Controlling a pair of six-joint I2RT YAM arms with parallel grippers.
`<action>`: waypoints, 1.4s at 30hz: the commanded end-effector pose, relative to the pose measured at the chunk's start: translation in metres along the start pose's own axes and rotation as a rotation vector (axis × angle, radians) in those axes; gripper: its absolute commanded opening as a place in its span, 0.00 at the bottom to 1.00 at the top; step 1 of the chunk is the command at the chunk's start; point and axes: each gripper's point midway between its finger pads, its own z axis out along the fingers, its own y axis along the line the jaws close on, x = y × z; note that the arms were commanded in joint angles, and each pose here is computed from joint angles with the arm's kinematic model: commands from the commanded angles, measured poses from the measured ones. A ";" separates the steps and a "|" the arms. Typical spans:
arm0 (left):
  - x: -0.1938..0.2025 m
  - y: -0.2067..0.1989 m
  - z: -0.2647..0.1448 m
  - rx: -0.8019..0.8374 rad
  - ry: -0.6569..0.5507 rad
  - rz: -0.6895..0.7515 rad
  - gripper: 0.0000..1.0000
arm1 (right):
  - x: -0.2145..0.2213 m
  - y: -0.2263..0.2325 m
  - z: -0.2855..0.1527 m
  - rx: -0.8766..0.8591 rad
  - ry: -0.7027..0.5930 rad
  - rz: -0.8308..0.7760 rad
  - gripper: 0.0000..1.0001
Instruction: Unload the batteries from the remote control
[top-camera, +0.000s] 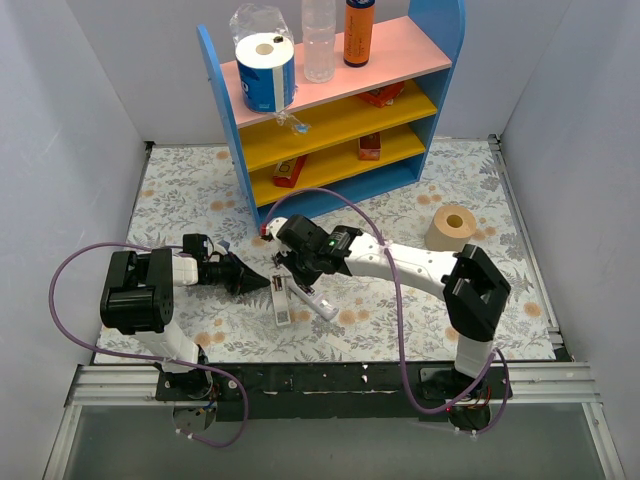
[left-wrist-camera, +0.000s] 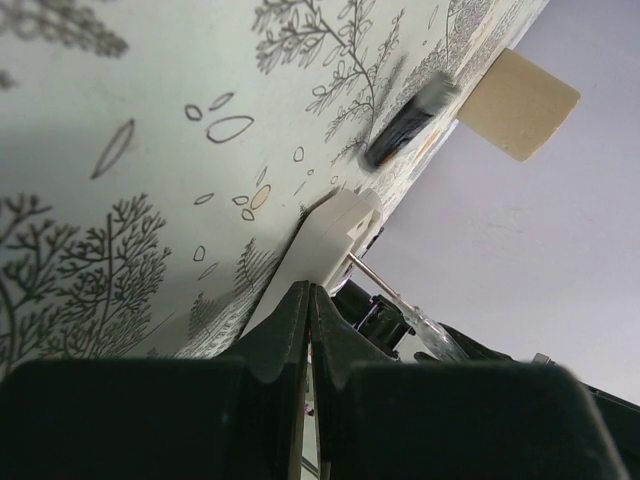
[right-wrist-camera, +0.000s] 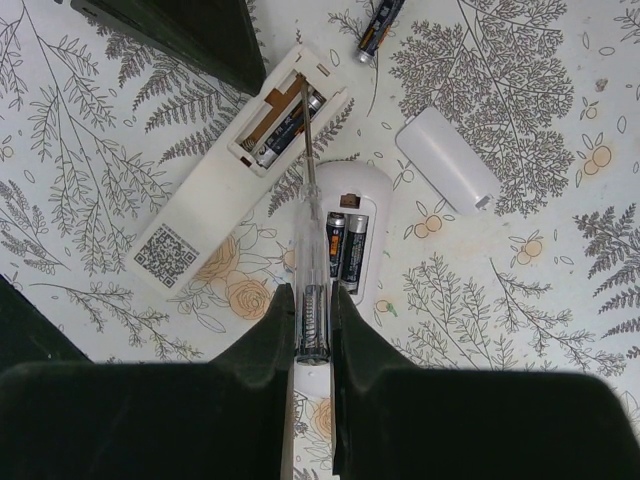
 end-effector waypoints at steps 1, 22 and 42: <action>0.005 0.016 0.005 -0.081 -0.011 0.014 0.01 | -0.019 -0.014 -0.018 0.071 -0.115 0.044 0.01; 0.003 -0.007 -0.010 -0.059 -0.078 0.071 0.37 | -0.023 -0.007 -0.053 0.042 -0.026 0.046 0.01; 0.002 -0.002 -0.002 -0.050 -0.031 0.065 0.36 | -0.020 0.013 -0.042 0.079 0.155 -0.055 0.01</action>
